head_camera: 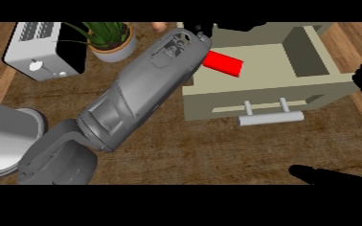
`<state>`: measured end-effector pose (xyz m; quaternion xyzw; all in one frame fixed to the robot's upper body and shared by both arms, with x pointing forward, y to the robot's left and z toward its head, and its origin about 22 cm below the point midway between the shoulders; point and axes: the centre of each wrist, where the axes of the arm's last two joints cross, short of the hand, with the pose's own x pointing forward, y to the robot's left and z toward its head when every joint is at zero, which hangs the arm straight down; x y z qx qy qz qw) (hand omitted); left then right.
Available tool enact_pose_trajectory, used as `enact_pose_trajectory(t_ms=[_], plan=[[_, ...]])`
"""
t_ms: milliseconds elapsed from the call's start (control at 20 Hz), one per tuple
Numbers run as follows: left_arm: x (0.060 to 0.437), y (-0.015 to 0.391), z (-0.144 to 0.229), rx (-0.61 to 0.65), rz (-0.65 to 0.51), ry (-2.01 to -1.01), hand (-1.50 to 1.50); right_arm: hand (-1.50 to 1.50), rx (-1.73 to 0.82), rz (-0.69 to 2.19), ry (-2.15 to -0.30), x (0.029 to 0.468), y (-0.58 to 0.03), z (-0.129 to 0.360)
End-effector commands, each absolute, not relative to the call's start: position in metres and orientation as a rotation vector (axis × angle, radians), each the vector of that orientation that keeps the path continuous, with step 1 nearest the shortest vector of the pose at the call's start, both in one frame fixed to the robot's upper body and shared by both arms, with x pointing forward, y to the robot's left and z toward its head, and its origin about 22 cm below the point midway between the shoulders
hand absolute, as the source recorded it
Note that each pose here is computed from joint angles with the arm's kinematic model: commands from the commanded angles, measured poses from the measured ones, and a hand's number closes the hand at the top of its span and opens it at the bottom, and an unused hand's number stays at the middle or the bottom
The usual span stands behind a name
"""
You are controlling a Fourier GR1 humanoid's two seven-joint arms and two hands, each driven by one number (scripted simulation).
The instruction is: Pick up the can, place it into the drawer and close the drawer
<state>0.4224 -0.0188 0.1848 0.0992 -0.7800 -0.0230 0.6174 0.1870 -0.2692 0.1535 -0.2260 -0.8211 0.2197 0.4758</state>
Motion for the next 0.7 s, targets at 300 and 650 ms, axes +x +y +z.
enact_pose_trajectory(t_ms=[300,650], plan=[[0.416,-0.025,0.187,0.198,-0.049,-1.800,-1.50,-1.50,-0.877,0.892,-1.855,0.223,-0.249,0.130],[0.424,-0.013,0.204,0.221,-0.021,-1.800,-1.50,-1.50,-0.999,1.029,-1.712,0.244,-0.232,0.079]])
